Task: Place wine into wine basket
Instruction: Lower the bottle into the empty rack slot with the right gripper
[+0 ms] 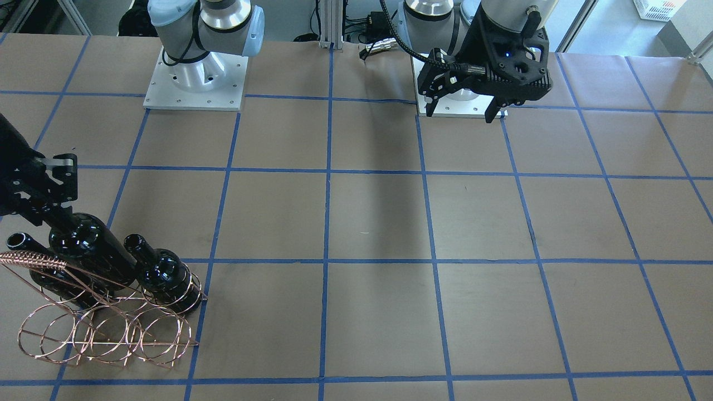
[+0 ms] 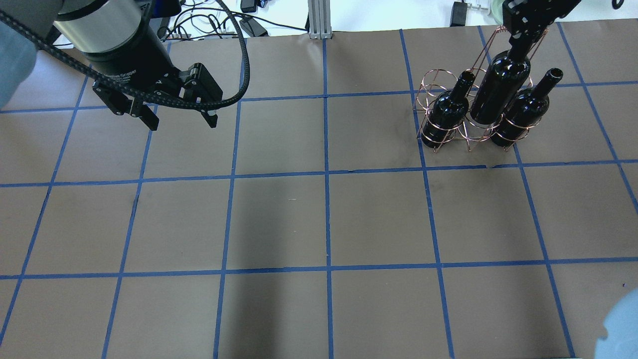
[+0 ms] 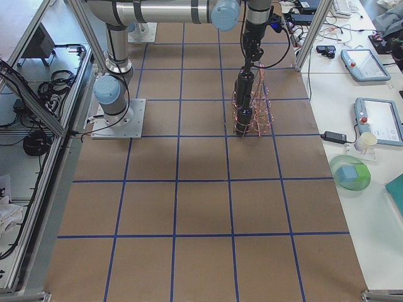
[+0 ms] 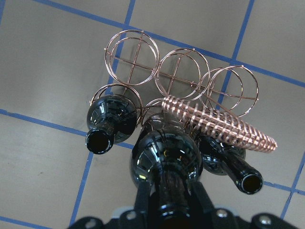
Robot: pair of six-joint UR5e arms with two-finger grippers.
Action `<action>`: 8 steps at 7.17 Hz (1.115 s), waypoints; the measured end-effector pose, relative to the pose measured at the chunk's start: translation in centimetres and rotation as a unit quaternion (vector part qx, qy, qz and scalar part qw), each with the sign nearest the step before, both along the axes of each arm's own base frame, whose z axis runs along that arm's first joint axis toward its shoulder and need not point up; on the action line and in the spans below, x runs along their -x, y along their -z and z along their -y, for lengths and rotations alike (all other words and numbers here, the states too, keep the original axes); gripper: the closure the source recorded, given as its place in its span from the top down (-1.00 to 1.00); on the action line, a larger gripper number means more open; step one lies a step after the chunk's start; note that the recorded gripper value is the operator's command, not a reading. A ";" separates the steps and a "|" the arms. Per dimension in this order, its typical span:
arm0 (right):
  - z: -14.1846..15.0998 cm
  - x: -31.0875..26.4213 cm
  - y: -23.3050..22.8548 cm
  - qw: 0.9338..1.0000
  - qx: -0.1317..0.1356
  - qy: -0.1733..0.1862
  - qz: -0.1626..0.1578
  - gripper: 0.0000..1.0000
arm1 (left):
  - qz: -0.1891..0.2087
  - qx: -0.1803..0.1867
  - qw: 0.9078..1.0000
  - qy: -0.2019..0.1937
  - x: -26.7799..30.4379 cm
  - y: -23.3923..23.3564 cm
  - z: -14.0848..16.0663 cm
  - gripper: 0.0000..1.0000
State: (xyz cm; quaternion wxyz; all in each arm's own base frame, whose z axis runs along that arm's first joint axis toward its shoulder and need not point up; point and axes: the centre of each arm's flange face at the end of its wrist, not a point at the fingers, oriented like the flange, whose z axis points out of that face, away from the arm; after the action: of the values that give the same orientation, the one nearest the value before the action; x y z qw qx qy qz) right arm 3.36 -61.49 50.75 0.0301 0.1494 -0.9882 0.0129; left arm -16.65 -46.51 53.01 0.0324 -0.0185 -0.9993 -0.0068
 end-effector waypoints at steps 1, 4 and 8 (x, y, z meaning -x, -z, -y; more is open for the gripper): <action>0.0 0.0 0.6 1.000 -0.002 -0.001 0.002 -0.62 | 0.003 0.000 1.000 0.001 -0.1 0.0 0.0 1.00; 0.1 0.2 0.7 1.000 0.003 -0.002 -0.001 -0.63 | 0.012 0.001 1.000 0.000 -0.2 0.0 0.0 1.00; 0.3 0.3 3.1 1.000 -0.002 -0.010 -0.001 -0.52 | 0.013 0.000 1.000 -0.001 -0.2 0.1 0.1 1.00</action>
State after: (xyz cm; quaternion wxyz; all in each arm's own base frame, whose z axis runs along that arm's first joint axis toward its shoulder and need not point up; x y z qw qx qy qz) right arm 3.09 -61.82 47.66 0.0307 0.1598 -0.9866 0.0111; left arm -16.40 -46.59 52.86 0.0195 -0.0174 -0.9996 -0.0071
